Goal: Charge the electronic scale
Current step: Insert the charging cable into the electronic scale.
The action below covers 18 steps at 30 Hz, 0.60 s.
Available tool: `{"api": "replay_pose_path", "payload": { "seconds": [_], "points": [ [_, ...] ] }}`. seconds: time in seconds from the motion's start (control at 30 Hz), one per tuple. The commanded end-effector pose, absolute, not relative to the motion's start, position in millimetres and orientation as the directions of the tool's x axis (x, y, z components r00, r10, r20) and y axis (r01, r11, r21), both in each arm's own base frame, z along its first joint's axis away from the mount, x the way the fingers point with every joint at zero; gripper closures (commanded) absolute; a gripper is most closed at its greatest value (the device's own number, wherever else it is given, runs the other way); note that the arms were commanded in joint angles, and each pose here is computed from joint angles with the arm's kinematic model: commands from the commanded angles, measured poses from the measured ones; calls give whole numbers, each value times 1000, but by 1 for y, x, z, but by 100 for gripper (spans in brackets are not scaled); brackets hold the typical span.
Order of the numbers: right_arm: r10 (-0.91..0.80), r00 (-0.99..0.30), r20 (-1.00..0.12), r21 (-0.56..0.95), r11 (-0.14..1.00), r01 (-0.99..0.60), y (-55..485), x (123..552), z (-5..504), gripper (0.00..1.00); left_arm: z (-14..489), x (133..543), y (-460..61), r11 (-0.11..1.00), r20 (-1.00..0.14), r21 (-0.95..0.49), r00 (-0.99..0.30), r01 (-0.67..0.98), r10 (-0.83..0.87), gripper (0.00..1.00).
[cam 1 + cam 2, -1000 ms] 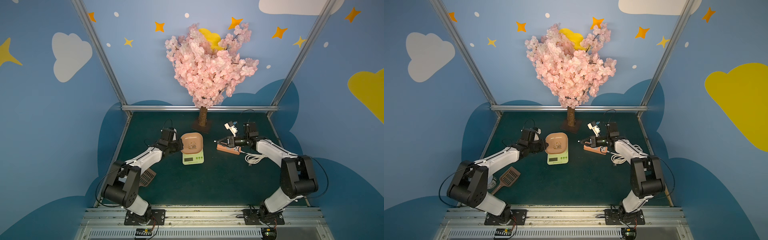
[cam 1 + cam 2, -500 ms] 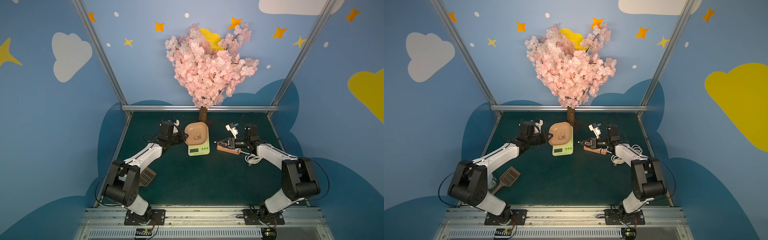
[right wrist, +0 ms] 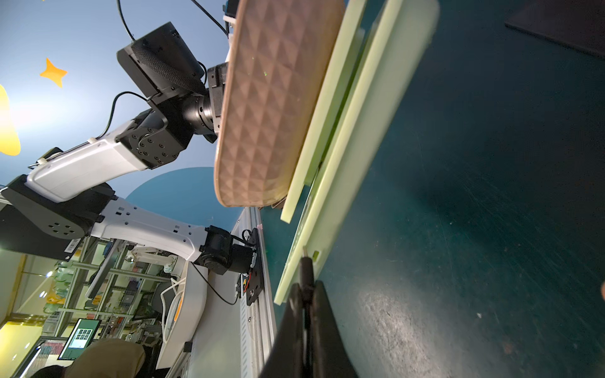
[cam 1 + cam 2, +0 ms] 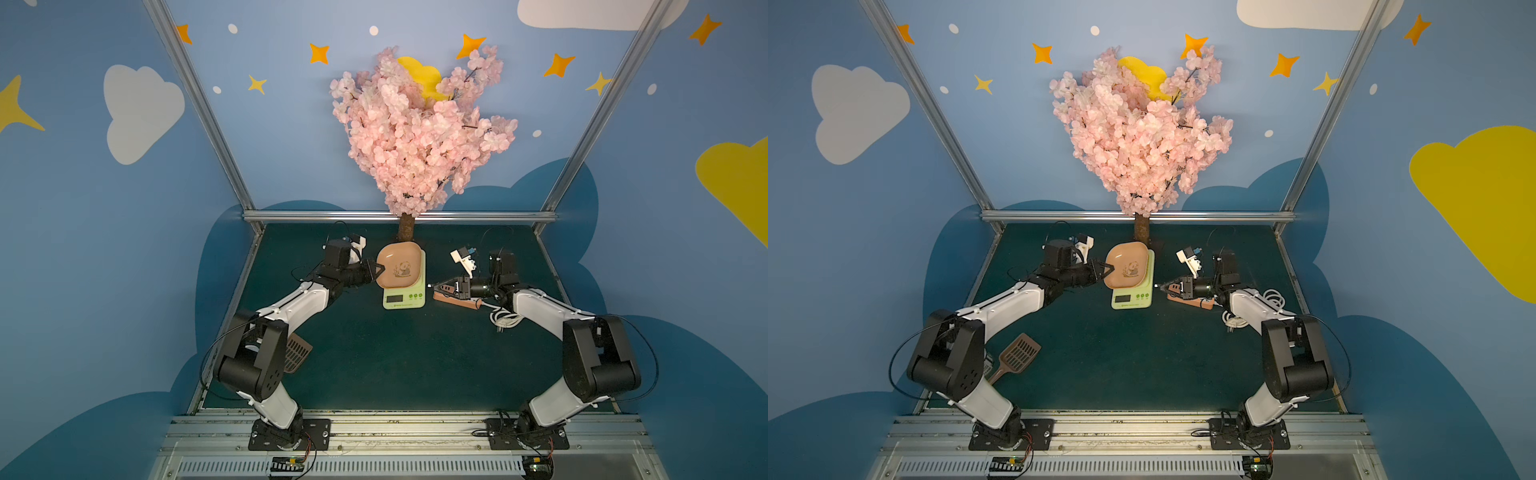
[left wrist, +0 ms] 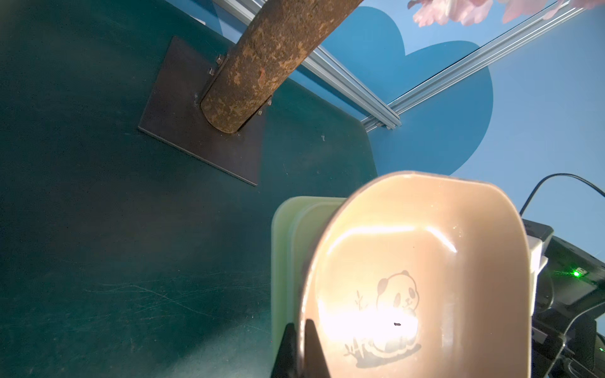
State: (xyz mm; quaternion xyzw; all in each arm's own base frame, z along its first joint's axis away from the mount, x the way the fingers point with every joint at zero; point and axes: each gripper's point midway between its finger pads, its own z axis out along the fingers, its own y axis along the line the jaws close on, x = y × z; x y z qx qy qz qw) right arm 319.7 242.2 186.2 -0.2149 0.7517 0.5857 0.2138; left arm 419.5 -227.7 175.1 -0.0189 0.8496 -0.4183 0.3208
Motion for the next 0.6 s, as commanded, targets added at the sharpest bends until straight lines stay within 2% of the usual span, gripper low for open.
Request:
{"api": "replay_pose_path", "payload": {
  "seconds": [0.0,0.27,0.57],
  "points": [
    [-78,-806,-587,785,186,-591,244,313,191,100,216,430,-240,592,-596,-732,-739,338,-315,97],
    [-85,-811,-579,792,180,-584,244,310,188,100,218,430,-246,592,-612,-722,-730,358,-306,97],
    [-108,-812,-574,781,227,-582,242,309,179,100,221,430,-245,600,-620,-714,-724,360,-304,97]
  ]
}}
